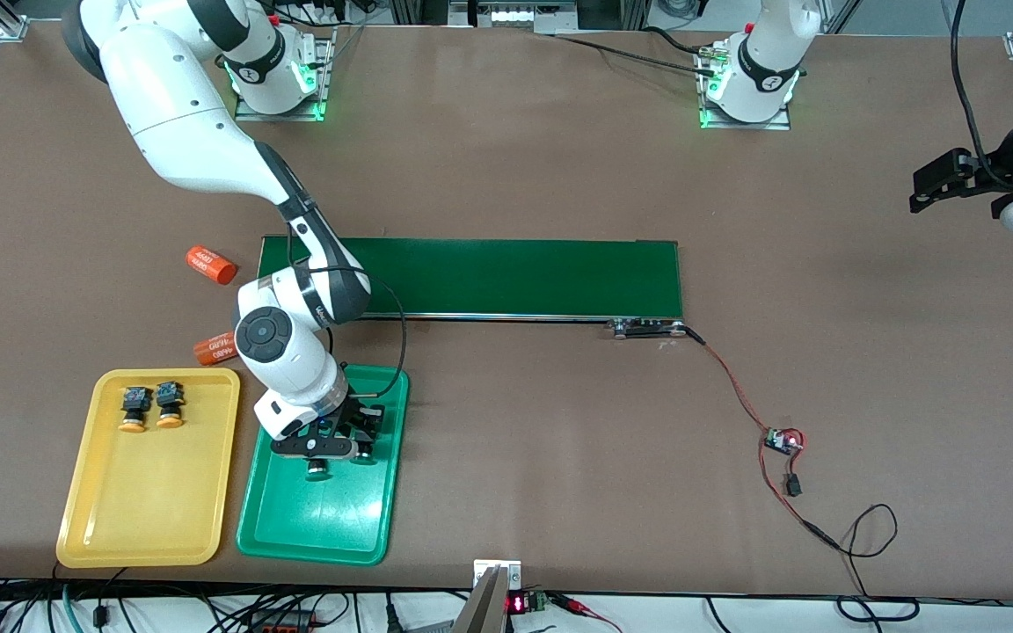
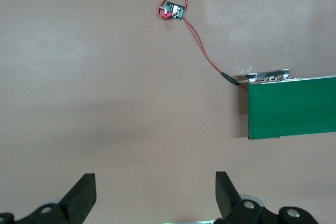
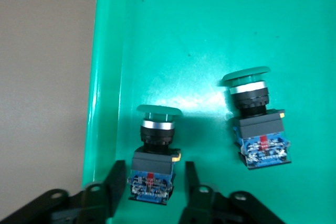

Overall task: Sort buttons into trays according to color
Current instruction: 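Lower the button beside the first one and open the right gripper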

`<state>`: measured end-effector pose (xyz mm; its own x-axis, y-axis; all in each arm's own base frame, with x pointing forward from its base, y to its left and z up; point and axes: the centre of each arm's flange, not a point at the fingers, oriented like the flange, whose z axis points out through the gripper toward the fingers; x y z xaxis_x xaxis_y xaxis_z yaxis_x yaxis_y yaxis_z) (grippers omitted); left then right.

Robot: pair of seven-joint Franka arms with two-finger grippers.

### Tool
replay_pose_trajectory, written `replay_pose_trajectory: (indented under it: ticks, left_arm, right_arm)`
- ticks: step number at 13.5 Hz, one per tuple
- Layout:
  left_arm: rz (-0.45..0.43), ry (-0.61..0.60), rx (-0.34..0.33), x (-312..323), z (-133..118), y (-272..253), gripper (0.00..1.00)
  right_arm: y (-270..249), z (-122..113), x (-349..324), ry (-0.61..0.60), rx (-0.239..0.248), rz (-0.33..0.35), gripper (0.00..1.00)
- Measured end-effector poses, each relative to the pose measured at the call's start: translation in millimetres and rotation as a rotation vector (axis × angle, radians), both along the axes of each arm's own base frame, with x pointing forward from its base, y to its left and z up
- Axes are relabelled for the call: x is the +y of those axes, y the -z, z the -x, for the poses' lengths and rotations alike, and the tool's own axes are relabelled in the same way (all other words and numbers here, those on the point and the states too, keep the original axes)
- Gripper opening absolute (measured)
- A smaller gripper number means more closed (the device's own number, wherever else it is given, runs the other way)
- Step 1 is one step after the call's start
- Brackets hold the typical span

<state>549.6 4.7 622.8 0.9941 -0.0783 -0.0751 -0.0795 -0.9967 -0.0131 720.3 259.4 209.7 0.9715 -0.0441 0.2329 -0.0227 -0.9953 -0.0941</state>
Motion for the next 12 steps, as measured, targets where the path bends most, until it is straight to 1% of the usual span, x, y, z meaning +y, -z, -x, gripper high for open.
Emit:
replay_pose_trajectory:
  ticks: [1, 3, 4, 5, 6, 7, 9, 10, 11, 12]
  left_arm:
    - [0.0, 0.0, -0.004, 0, 0, -2, 1.0]
    - [0.0, 0.0, -0.006, 0, 0, -3, 1.0]
    - [0.0, 0.0, -0.006, 0, 0, -3, 1.0]
    - [0.0, 0.0, -0.006, 0, 0, -3, 1.0]
    - [0.0, 0.0, -0.006, 0, 0, -3, 1.0]
    - [0.0, 0.0, -0.006, 0, 0, -3, 1.0]
    - [0.0, -0.001, -0.006, 0, 0, -3, 1.0]
    - [0.0, -0.001, -0.006, 0, 0, -3, 1.0]
    - [0.0, -0.001, -0.006, 1, 0, -3, 1.0]
    - [0.0, -0.001, -0.006, 1, 0, -3, 1.0]
  right_arm:
    - [-1, -1, 1, -0.001, -0.012, -0.006, 0.69]
    - [-6, -4, -1, 0.0, -0.039, -0.015, 0.91]
    - [-12, -5, -4, 0.002, -0.045, -0.014, 0.99]
    - [-21, -4, -8, 0.004, -0.044, -0.01, 1.0]
    - [-36, -2, -14, 0.009, -0.024, 0.006, 1.0]
    - [-57, 2, -23, 0.012, 0.016, 0.035, 1.0]
    - [-114, 14, -47, -0.005, 0.113, 0.107, 1.0]
    - [-143, 21, -61, -0.018, 0.15, 0.136, 1.0]
    - [-170, 29, -74, -0.02, 0.179, 0.152, 1.0]
    - [-195, 37, -87, -0.01, 0.207, 0.154, 1.0]
